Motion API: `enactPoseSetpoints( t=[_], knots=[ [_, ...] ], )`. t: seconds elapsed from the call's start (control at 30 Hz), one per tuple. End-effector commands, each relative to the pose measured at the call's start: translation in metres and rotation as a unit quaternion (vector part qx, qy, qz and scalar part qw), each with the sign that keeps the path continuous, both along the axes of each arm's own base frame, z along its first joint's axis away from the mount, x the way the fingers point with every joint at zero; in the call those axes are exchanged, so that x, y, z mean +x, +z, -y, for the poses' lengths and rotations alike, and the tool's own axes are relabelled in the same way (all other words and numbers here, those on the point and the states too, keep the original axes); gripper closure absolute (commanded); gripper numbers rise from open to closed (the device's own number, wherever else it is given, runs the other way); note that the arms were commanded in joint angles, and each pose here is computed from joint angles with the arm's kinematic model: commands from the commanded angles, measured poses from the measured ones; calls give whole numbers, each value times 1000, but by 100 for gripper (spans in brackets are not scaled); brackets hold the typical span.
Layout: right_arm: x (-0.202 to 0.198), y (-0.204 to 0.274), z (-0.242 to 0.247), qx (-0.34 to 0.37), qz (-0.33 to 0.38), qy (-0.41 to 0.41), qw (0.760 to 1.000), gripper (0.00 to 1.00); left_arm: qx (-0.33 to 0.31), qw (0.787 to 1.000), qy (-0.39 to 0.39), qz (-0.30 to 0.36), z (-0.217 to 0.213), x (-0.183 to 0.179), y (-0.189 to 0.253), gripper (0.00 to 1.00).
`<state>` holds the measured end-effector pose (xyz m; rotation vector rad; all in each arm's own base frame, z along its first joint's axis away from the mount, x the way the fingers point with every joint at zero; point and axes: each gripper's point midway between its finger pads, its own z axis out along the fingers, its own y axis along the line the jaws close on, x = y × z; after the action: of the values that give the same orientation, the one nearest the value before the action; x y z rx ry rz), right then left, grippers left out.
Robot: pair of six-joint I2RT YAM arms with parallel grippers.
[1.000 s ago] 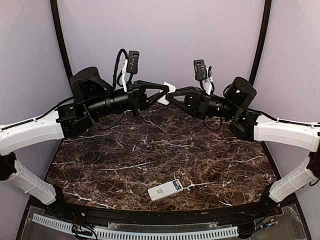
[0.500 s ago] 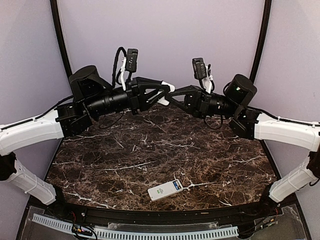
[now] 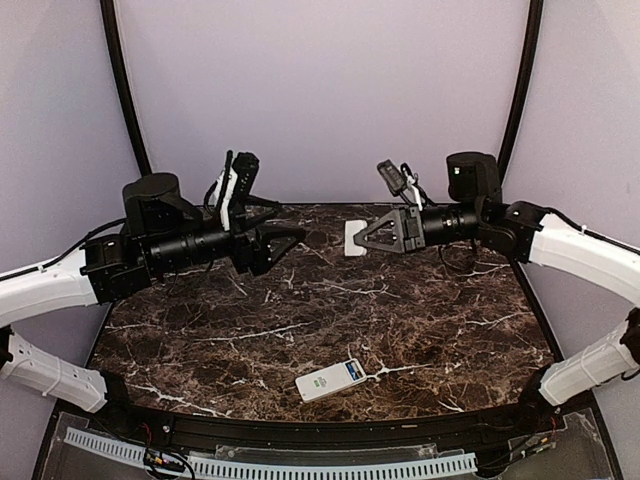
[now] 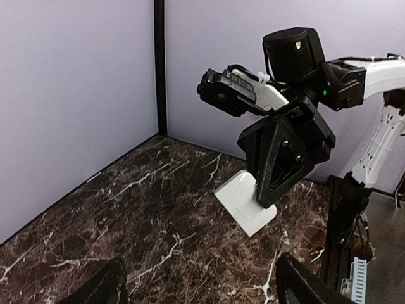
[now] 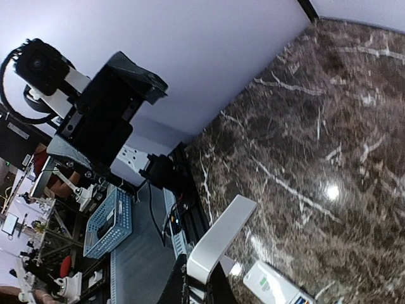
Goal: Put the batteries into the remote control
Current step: Hold the remote control without the battery cover at the center of the board.
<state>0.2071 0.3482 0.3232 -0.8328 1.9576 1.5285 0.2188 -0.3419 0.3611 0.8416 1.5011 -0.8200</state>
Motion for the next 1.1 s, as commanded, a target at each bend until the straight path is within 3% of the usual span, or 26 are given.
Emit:
enactPoseSetpoints(
  t=[0.0,0.27,0.5,0.73,0.9,1.07],
  knots=[
    [-32,-104,18,-107,-178,39,977,100,140,988,9,-64,-8,-13,-118,20],
    [-46,-186,18,-141,-263,76,951,100,258,961,-36,-94,13,-49,-224,18],
    [-52,-230,20,-164,-299,93,936,100,254,961,-95,-50,37,-65,-245,15],
    [-52,-246,23,-170,-305,90,933,100,322,938,-111,-70,36,-71,-296,11],
    [-53,-255,27,-168,-320,93,928,100,346,927,-121,-84,34,-76,-318,3],
    [-52,-263,25,-166,-326,97,926,100,357,919,-133,-98,38,-81,-333,3]
  ],
)
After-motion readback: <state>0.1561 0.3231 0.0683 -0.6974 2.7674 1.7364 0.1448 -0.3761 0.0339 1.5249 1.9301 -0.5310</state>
